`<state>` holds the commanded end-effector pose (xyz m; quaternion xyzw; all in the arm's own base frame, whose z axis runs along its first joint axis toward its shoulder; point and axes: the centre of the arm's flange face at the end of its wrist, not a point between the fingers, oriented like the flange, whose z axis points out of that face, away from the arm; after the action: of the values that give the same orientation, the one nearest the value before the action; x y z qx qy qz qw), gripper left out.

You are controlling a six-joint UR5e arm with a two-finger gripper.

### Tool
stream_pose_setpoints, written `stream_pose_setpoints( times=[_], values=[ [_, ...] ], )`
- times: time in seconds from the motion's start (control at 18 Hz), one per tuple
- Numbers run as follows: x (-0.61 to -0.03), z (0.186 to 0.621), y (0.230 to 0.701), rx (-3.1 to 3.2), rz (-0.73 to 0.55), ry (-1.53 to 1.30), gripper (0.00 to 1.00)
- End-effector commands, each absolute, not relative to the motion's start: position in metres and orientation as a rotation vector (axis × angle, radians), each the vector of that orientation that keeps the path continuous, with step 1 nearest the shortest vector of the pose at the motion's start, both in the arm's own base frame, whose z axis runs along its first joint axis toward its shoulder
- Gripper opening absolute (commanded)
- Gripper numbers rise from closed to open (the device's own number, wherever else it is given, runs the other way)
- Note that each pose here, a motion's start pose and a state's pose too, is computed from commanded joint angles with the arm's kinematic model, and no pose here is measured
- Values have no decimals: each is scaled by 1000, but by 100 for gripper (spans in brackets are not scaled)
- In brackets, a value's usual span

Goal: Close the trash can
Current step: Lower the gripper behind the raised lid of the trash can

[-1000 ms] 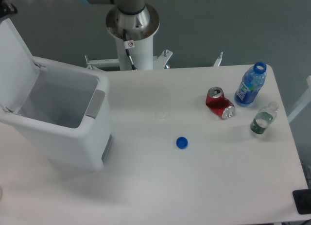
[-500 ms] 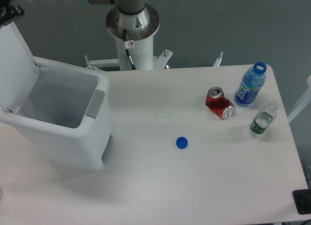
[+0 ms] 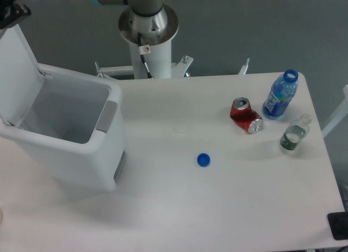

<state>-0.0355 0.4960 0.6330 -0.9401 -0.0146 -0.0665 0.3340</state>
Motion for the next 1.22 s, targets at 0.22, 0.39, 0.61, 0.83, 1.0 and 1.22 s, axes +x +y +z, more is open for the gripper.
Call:
stream_pose_setpoints(
  times=[0.22, 0.39, 0.61, 0.83, 1.0, 1.22],
  values=[
    [-39, 632, 495, -2468, -132, -51, 0],
    [-41, 631, 495, -2471, -126, -55, 0],
    [-50, 631, 494, -2470, -116, -78, 0],
    [-62, 630, 491, -2477, -84, -111, 0],
    [-72, 629, 491, -2478, -77, -135, 0],
    [-86, 621, 490, -2488, -72, -171, 0]
  ],
)
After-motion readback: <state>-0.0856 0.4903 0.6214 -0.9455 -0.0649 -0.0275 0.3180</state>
